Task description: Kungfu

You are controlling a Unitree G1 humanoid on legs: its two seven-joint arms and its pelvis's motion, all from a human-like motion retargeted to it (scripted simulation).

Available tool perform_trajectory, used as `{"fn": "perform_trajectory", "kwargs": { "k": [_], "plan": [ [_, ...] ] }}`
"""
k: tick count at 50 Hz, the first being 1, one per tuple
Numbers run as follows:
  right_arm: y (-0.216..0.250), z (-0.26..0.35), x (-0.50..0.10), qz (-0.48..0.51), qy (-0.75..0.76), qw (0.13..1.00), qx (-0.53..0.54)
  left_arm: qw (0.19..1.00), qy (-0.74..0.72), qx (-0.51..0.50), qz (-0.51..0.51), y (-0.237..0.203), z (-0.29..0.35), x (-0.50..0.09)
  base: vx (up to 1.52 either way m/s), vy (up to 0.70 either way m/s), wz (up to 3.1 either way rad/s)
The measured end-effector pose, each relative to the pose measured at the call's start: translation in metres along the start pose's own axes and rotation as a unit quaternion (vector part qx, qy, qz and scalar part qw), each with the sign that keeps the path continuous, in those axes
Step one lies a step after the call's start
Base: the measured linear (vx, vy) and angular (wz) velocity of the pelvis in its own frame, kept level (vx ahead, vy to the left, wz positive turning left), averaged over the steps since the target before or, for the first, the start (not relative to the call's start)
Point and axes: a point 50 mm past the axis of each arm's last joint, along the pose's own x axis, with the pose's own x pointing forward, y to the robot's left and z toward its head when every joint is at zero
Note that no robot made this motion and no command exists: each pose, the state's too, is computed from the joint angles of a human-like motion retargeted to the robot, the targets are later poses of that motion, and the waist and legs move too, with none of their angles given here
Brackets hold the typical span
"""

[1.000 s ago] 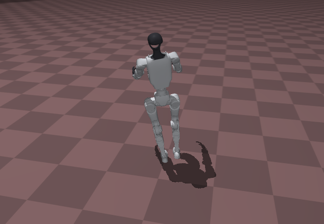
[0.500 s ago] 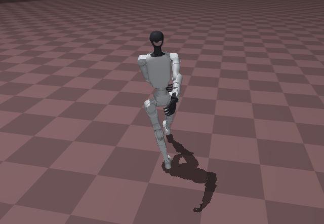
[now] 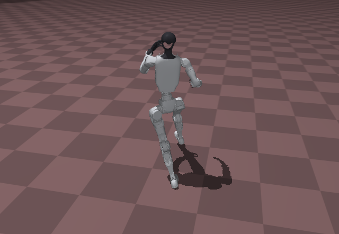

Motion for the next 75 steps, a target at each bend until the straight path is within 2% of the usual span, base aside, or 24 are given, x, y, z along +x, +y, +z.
{"fn": "perform_trajectory", "kwargs": {
  "k": [4,7,8,11,13,15,16,18,20,23,27,36,43,45,48,51,55,58,60,62,64,68,71,75],
  "plan": [
    [-0.015,0.069,0.032,-0.091,-0.168,0.979,-0.073,0.992,-0.068,0.087,0.055,0.040,0.048,0.039,0.43,-0.77,1.38],
    [-0.032,0.098,0.058,-0.187,-0.247,0.940,-0.141,0.988,-0.038,0.135,0.070,0.069,0.052,0.059,0.39,-0.93,1.64],
    [-0.037,0.101,0.070,-0.217,-0.251,0.930,-0.160,0.987,-0.007,0.148,0.066,0.076,0.046,0.064,0.26,-1.04,1.35],
    [-0.075,0.079,0.095,-0.334,-0.177,0.901,-0.211,0.981,0.106,0.149,0.059,0.049,-0.003,0.083,0.10,-0.87,1.85],
    [-0.091,0.063,0.108,-0.387,-0.066,0.893,-0.219,0.976,0.163,0.128,0.068,0.040,-0.025,0.080,-0.33,-0.25,1.98],
    [-0.098,0.038,0.110,-0.390,0.107,0.903,-0.143,0.981,0.153,0.103,0.059,0.035,-0.031,0.076,-0.36,-0.30,2.67],
    [-0.102,0.034,0.106,-0.373,0.125,0.915,-0.090,0.982,0.140,0.105,0.066,0.031,-0.030,0.078,-0.39,-0.54,2.49],
    [-0.113,0.039,0.100,-0.357,0.086,0.930,-0.014,0.983,0.117,0.122,0.076,0.018,-0.031,0.083,-0.43,-0.62,2.32],
    [-0.135,0.056,0.089,-0.398,0.021,0.917,0.007,0.981,0.100,0.149,0.074,0.008,-0.030,0.087,-0.58,-0.36,2.38],
    [-0.158,0.072,0.075,-0.447,-0.013,0.893,-0.039,0.978,0.114,0.167,0.041,-0.001,-0.035,0.087,-0.44,-0.12,1.86],
    [-0.170,0.079,0.067,-0.455,-0.003,0.883,-0.111,0.972,0.156,0.177,-0.012,0.002,-0.044,0.078,-0.31,0.04,1.28],
    [-0.191,0.080,0.041,-0.425,-0.018,0.894,-0.138,0.950,0.254,0.167,-0.074,0.010,-0.074,0.040,-0.13,0.03,1.03],
    [-0.158,0.037,0.036,-0.310,-0.049,0.949,-0.041,0.906,0.372,0.100,-0.178,0.005,-0.121,-0.064,0.04,-0.05,0.17],
    [-0.137,0.017,0.035,-0.252,-0.053,0.966,0.016,0.895,0.402,0.052,-0.185,-0.009,-0.135,-0.109,0.03,-0.05,0.21],
    [-0.088,-0.017,0.036,-0.141,-0.051,0.977,0.152,0.875,0.453,-0.071,-0.155,-0.046,-0.152,-0.191,0.12,-0.05,0.17],
    [-0.013,-0.052,0.025,-0.023,-0.045,0.939,0.339,0.835,0.494,-0.231,-0.074,-0.104,-0.150,-0.274,0.25,-0.09,0.17],
    [0.102,-0.069,-0.007,0.090,-0.070,0.798,0.591,0.762,0.474,-0.422,0.129,-0.187,-0.118,-0.352,0.37,-0.06,0.29],
    [0.164,-0.058,-0.022,0.076,-0.112,0.688,0.713,0.712,0.426,-0.476,0.293,-0.227,-0.091,-0.377,0.28,0.00,0.51],
    [0.179,-0.058,-0.034,0.038,-0.118,0.640,0.759,0.695,0.404,-0.463,0.372,-0.230,-0.076,-0.391,0.19,0.01,0.48],
    [0.181,-0.057,-0.038,0.023,-0.114,0.631,0.767,0.692,0.396,-0.441,0.412,-0.227,-0.066,-0.400,0.20,0.05,0.46],
    [0.172,-0.058,-0.041,0.045,-0.102,0.667,0.736,0.703,0.397,-0.420,0.415,-0.219,-0.062,-0.404,0.17,0.05,0.35],
    [0.148,-0.064,-0.049,0.099,-0.059,0.756,0.644,0.741,0.411,-0.406,0.341,-0.197,-0.065,-0.396,0.16,-0.01,0.25],
    [0.123,-0.069,-0.052,0.093,-0.043,0.810,0.578,0.775,0.410,-0.388,0.285,-0.177,-0.075,-0.380,0.07,-0.05,0.19],
    [0.089,-0.076,-0.055,0.071,-0.022,0.857,0.509,0.837,0.382,-0.315,0.232,-0.138,-0.090,-0.342,0.09,0.04,0.23]
  ]
}}
